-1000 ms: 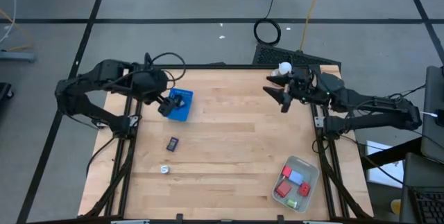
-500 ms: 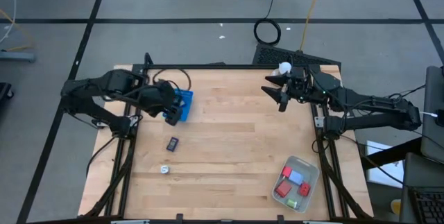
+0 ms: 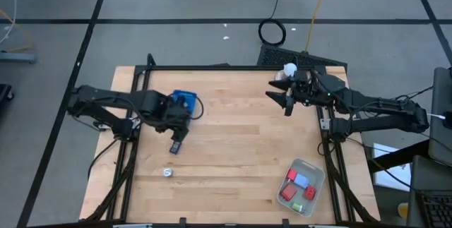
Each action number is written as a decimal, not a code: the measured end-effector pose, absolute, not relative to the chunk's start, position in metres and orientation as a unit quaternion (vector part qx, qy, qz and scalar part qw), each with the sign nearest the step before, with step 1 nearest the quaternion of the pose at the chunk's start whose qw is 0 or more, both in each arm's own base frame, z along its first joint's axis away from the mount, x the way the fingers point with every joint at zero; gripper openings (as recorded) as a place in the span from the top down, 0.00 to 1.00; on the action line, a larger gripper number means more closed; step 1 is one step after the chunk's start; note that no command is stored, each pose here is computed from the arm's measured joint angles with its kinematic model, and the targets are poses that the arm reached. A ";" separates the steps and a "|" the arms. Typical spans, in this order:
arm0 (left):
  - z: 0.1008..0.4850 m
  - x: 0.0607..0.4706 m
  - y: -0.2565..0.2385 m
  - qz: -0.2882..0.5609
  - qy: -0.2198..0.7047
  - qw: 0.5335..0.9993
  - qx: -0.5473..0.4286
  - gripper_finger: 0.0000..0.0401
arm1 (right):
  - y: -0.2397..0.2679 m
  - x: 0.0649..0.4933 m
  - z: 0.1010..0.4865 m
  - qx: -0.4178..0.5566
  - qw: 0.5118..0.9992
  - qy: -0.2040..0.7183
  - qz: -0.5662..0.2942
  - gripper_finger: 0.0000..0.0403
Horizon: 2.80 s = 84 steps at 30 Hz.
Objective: Pick & Place Office items
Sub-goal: Put the dark blue digital timer into the blue bin
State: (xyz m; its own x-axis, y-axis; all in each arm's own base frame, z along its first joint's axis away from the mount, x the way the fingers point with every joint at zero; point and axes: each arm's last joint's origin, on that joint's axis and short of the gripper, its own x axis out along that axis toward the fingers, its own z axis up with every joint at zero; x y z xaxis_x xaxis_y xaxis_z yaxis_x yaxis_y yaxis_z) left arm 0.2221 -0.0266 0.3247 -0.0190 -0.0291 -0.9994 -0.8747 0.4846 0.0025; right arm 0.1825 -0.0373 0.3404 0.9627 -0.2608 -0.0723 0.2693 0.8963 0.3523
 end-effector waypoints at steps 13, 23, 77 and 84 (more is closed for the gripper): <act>0.299 0.198 -0.024 0.342 0.622 0.598 -0.372 0.01 | -0.037 0.182 0.338 0.203 0.969 0.019 -0.138 0.38; 0.275 0.190 -0.023 0.325 0.601 0.613 -0.396 0.01 | -0.037 0.182 0.338 0.206 0.968 0.018 -0.139 0.38; 0.164 0.215 -0.037 0.399 0.605 0.545 -0.421 0.01 | -0.037 0.182 0.340 0.240 0.960 0.005 -0.141 0.38; 0.164 0.215 -0.036 0.411 0.594 0.549 -0.421 0.01 | -0.037 0.182 0.340 0.240 0.960 0.005 -0.141 0.38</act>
